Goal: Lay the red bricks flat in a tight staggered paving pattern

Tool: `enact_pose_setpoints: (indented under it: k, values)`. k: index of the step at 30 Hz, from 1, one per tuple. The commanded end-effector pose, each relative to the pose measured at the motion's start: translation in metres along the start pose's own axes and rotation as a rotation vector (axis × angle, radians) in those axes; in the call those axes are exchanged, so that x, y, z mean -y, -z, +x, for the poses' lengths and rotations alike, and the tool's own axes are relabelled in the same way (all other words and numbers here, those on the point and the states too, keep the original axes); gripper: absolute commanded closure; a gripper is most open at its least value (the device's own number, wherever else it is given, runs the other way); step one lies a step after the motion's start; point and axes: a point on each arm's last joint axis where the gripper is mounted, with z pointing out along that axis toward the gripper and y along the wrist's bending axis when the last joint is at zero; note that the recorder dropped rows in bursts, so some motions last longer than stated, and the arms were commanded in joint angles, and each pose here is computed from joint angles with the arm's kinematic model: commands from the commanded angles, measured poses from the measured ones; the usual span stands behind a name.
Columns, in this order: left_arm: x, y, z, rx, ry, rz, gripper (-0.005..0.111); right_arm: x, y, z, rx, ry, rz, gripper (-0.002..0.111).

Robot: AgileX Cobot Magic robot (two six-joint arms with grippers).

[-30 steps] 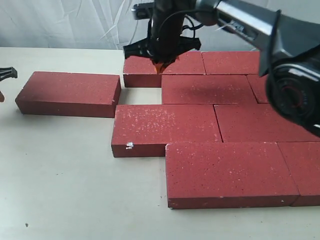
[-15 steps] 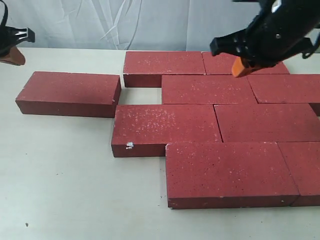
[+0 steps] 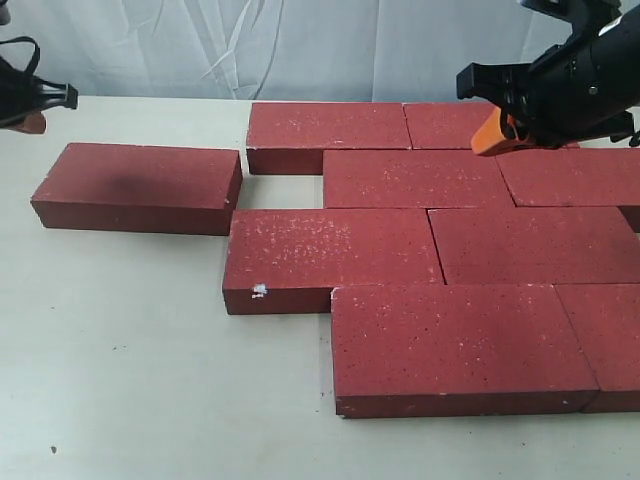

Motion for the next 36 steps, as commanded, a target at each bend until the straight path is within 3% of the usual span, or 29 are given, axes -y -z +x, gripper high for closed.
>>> enact_pose_setpoints:
  k: [1,14,30,36]
  values:
    - [-0.022,-0.028,0.001,-0.011,0.034,-0.041,0.107,0.000,0.003,-0.001,0.020,-0.002,-0.011,0.109]
    - [-0.040,-0.087,0.013,-0.067,0.007,-0.076,0.107,-0.001,0.003,-0.002,0.031,0.017,-0.012,0.109]
    - [-0.025,-0.089,0.019,-0.129,0.084,0.023,0.107,-0.001,0.003,-0.002,0.036,0.010,-0.019,0.109]
    - [-0.023,-0.090,0.016,-0.095,-0.048,0.002,0.107,-0.001,0.003,-0.002,0.037,0.010,-0.022,0.109]
